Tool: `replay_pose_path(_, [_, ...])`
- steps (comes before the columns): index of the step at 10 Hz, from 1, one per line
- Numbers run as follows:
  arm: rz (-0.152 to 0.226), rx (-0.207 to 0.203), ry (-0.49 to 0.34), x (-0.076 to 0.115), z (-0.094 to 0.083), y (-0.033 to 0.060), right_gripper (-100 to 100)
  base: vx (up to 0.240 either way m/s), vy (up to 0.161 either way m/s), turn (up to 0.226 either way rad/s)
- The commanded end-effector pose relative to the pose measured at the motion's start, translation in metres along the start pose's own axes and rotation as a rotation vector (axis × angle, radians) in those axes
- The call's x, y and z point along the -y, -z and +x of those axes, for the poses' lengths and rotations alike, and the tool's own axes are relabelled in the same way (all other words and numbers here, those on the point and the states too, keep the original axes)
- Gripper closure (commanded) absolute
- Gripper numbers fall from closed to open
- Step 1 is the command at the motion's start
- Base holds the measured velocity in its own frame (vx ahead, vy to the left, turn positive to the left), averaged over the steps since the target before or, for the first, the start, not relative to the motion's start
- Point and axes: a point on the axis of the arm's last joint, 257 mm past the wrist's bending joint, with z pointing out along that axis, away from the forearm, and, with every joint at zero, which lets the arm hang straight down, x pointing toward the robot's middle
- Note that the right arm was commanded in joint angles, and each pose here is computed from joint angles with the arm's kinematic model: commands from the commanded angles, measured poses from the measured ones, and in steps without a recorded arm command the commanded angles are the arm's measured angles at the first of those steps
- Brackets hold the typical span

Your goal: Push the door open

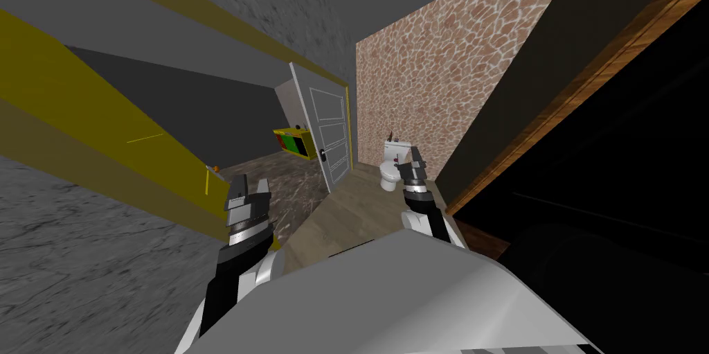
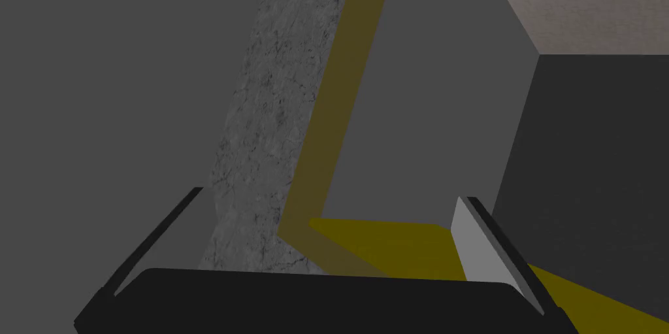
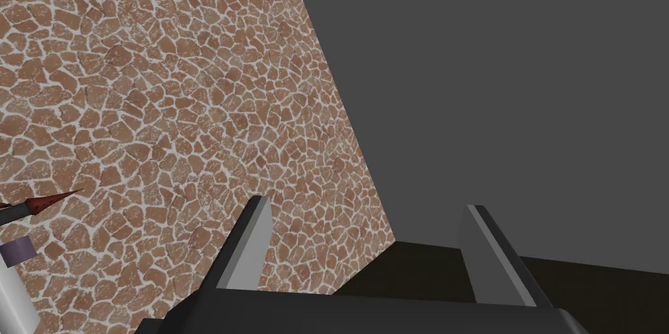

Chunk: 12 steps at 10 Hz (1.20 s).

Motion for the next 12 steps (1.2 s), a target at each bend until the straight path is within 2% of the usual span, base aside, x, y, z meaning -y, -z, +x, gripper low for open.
replay_pose_path(1, [0.014, -0.009, -0.009, 0.011, 0.003, 0.0001, -100, 0.064, 0.002, 0.058])
replay_pose_path(12, [0.124, -0.070, -0.075, 0.093, 0.033, 0.0026, -100, 0.101, -0.024, 0.059])
